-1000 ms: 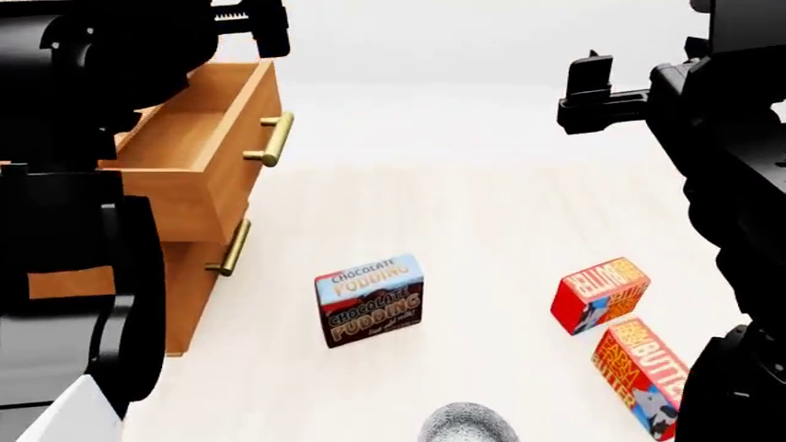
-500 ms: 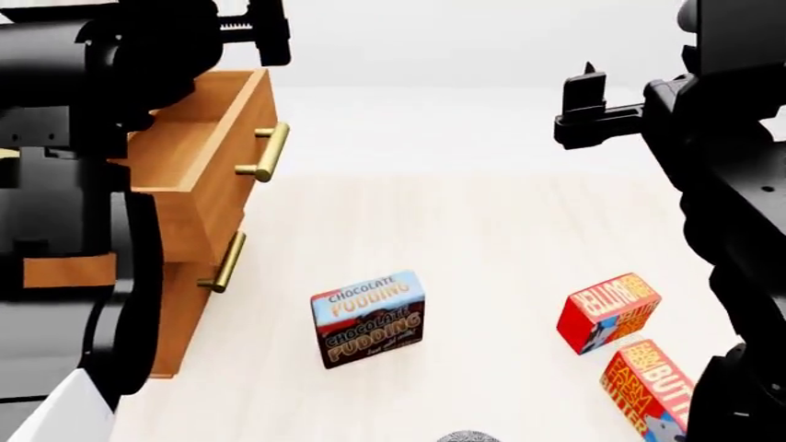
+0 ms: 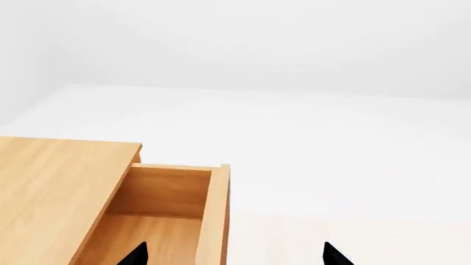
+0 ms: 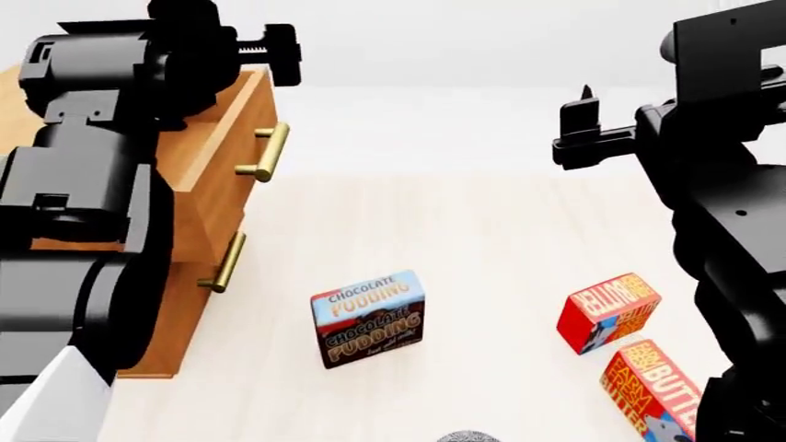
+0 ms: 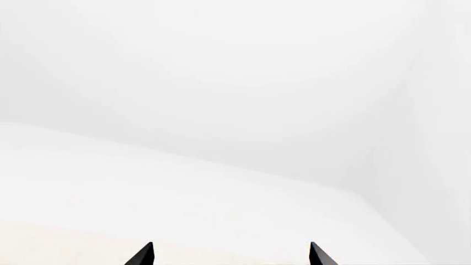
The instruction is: Put the bowl in the top drawer of the cabinet.
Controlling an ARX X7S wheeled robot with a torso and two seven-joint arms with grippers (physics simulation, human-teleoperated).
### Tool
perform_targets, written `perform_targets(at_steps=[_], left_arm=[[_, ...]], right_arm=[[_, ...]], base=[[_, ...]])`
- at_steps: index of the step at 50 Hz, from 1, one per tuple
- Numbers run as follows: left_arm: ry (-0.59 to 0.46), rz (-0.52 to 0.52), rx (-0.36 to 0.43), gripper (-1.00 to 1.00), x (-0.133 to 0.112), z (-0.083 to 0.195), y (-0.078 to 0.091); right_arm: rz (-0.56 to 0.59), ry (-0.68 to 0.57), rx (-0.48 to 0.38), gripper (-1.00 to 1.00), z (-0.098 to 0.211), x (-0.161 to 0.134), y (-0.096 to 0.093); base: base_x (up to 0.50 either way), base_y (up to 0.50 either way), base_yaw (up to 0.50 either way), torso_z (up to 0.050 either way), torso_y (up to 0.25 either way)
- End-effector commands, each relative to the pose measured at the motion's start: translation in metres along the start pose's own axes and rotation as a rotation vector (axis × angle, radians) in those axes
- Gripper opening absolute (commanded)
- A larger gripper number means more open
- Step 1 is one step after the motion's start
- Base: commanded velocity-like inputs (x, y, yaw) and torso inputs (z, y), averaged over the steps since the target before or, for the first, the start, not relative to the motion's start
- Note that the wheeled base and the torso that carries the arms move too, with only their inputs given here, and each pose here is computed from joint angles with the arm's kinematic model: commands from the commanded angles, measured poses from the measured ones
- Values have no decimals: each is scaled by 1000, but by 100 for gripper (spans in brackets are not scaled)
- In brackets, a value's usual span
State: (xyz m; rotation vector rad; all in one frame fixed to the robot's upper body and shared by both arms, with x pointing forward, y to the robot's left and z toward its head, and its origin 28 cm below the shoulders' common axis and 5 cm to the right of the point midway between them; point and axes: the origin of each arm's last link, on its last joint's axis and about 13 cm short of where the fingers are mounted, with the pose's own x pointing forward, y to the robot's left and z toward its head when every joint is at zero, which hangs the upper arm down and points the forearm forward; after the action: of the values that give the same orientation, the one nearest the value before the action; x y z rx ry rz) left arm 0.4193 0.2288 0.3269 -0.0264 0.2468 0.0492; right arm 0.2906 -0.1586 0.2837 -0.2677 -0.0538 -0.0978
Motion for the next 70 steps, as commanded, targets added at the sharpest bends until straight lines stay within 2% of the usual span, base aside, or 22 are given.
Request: perform_targets(at_steps=[1,4,9,40,55,70], left_arm=[[51,30,5,100,6,-12,-2],[78,51,41,100,8,-19,-3],[91,53,53,100,10,-25,-5],[145,61,28,100,14,-40,-5],[163,19,48,100,16,-49,-10],[187,-72,-20,100,15,-51,-15]], right_arm=[[6,7,3,100,-6,2,0],[11,12,14,100,-8,3,0],[13,20,24,100,-13,3,-1],[27,35,60,100,-25,6,-2],[40,37,72,100,-30,5,-2],[45,41,80,100,-35,6,-3]], base=[[0,0,0,0,0],[0,0,0,0,0],[0,0,0,0,0],[0,0,0,0,0],[0,0,0,0,0],[0,0,0,0,0]])
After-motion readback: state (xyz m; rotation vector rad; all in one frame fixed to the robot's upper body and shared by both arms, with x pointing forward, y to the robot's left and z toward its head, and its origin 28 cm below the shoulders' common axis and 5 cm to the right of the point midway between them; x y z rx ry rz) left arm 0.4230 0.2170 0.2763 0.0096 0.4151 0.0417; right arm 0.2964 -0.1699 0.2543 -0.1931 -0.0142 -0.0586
